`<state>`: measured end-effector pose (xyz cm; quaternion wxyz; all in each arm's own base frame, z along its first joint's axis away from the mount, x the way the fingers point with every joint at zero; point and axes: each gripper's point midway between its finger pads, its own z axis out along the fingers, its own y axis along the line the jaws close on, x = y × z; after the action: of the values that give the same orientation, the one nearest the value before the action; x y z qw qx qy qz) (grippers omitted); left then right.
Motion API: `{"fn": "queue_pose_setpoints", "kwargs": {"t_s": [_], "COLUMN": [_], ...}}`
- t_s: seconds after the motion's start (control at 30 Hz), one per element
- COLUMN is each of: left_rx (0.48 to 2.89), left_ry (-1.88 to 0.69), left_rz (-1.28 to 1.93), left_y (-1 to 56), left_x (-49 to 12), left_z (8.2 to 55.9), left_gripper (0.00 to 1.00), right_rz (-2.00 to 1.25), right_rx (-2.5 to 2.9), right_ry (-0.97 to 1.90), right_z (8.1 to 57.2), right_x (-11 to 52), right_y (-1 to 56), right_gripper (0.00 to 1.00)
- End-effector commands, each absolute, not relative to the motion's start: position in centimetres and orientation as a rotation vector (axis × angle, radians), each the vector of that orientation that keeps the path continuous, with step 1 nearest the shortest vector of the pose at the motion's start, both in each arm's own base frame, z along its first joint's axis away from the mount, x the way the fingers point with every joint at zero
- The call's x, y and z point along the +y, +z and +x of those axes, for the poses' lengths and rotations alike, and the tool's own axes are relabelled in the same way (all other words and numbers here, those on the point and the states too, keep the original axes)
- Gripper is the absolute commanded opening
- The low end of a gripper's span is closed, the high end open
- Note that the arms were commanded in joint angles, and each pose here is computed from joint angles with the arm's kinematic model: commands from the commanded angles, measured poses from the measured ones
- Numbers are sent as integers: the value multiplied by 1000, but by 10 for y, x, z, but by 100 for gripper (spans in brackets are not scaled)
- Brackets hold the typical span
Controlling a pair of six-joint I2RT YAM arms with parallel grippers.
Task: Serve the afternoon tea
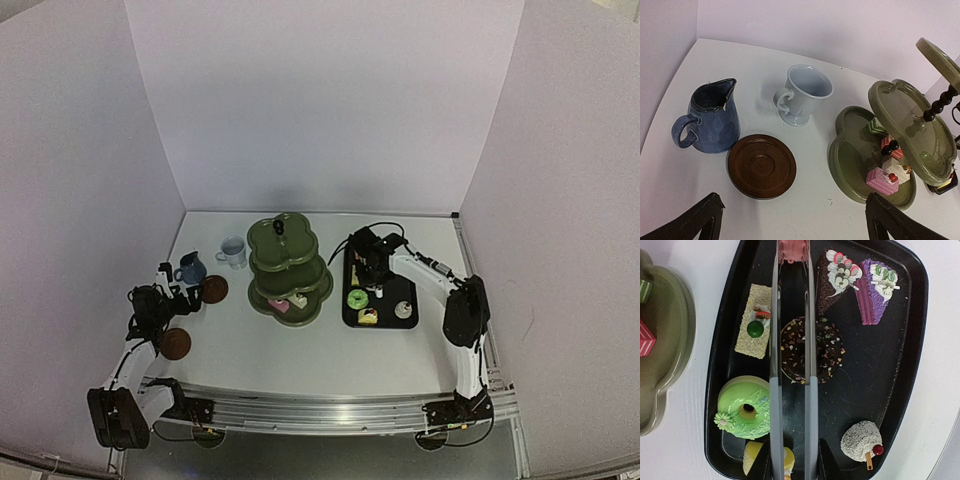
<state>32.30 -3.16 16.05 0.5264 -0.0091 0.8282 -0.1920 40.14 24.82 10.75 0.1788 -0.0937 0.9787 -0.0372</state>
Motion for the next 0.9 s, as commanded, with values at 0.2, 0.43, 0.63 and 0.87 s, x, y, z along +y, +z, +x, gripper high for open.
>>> {"fn": "queue_pose_setpoints", "kwargs": {"t_s": [0.2, 0.43, 0.63, 0.87], "left_rx": [1923, 1912, 1878, 1894], "left_ry": [-445, -458, -549, -506], "left_rz": [21, 2, -125, -153], "left_y": [171, 173, 187, 180], "left_x": [-33, -33, -33, -27], "left_z": [322, 321, 320, 312], "left_gripper": [100, 100, 100, 99], "right_rz": [-340, -485, -541, -630], "right_rx": [2616, 2569, 2618, 2695], "right_ry": [-38, -14, -47, 13], "right_z": [390, 355, 317, 263], "right_x": [246, 260, 262, 276], "right_y": [181, 215, 217, 201], "right_gripper": [0, 0, 0, 0]}}
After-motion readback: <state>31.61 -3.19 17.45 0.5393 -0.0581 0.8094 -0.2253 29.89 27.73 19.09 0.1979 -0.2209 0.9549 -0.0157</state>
